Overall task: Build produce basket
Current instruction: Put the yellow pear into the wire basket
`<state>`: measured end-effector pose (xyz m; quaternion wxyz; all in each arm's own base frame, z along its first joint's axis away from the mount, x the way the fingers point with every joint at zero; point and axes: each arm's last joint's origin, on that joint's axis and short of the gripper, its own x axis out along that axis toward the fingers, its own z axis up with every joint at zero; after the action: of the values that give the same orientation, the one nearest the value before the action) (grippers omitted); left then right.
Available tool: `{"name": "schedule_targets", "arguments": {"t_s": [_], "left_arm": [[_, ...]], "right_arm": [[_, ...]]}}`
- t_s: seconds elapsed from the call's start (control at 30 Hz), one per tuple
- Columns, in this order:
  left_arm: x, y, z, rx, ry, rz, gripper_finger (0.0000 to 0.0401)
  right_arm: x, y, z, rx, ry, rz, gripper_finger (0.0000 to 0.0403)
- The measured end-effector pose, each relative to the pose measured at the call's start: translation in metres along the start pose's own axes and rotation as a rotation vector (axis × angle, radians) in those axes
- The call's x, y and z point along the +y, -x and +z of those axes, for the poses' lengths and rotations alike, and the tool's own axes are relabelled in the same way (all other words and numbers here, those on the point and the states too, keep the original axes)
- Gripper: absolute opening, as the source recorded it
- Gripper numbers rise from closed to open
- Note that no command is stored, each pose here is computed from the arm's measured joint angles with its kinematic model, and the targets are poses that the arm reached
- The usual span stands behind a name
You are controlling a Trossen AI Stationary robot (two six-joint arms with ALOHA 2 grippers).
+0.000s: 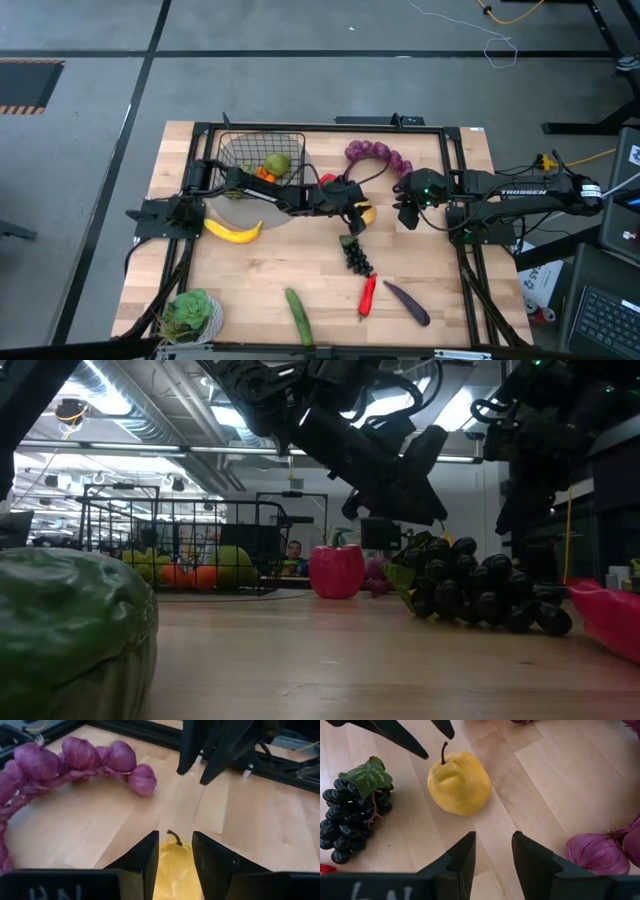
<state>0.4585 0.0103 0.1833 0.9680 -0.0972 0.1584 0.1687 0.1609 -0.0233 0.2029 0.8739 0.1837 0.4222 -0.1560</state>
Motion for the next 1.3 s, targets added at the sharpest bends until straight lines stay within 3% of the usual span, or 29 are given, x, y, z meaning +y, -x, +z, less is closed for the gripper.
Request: {"name": "schedule_targets", "arguments": {"t_s": [1.3], "left_arm": [[-0.0014,-0.0002,0.0046,-0.042,0.022,-0.047,0.0112]], "right_arm": [[0.0,-0.0001,-0.0001,0.002,-0.026,0.002,0.0129]]}}
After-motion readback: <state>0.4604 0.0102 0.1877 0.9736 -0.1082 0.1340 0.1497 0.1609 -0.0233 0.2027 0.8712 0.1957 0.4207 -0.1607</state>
